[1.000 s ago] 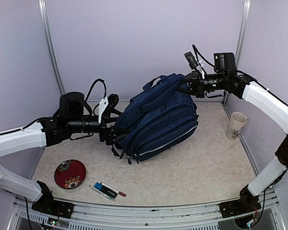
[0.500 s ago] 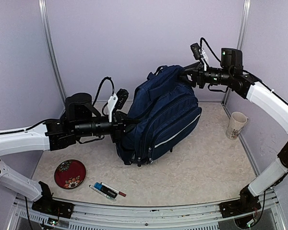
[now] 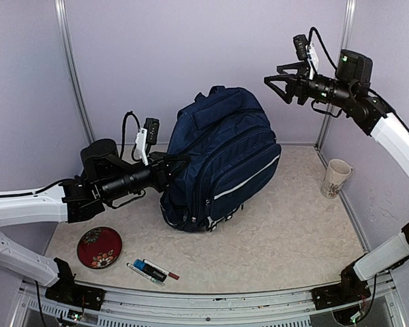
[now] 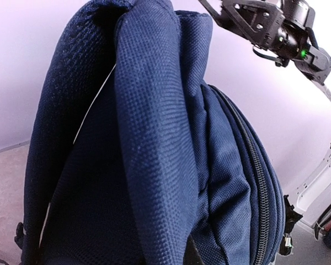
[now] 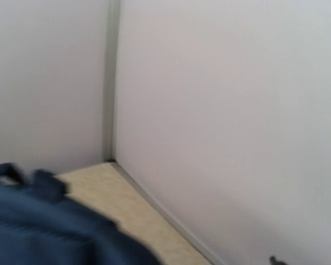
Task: Pack the student bag
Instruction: Pass from the right arm to the left, then pick up the student bag from the upper front pocket.
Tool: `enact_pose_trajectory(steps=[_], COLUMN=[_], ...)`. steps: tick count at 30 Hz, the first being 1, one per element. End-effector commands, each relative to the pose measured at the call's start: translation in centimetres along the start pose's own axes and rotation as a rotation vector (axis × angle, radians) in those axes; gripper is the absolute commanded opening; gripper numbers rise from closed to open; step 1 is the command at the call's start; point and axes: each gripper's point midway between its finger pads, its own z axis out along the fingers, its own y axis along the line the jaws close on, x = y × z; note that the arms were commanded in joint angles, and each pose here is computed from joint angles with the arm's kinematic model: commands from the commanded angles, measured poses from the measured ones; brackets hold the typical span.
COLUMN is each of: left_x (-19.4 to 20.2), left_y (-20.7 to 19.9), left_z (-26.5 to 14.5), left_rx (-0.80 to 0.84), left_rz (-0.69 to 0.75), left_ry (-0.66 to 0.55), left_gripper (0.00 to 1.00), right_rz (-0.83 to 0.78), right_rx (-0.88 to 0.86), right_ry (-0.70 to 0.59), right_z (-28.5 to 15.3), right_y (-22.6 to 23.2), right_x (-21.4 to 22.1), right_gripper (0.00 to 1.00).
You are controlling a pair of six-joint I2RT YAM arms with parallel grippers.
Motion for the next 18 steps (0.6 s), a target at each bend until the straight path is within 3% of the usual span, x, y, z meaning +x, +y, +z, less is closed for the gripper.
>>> enact_pose_trajectory(steps=[1, 6, 12, 15, 18], left_x=[-11.4, -11.5, -10.6, -10.6, -10.5], left_y=[-0.7, 1.5, 4.6, 4.9, 5.5], left_z=[-3.7, -3.5, -4.0, -4.4, -5.3], left_rx=[0.009, -0.03, -0.179, -0.204, -0.241], left_rz=[0.005, -0.072, -0.117, -0.107, -0.109], left_ry=[-0.419, -0.419, -0.424, -0.426, -0.45], left_gripper=[0.0, 0.0, 0.0, 0.0, 0.0], right_rz=[0.069, 0.118, 0.011, 0.052, 0.026], right_rx=[-0.092, -0.138, 0.021, 0.037, -0.026], right_ry=[0.01, 0.088, 0.101, 0.074, 0.03], right_z=[-0.9, -3.0, -6.6, -6.4, -4.3], right_y=[1.9, 4.1, 3.7, 3.8, 6.8], right_x=[0.5, 2.5, 4.2, 4.1, 4.1], right_gripper=[0.78, 0.78, 0.81, 0.75, 0.68])
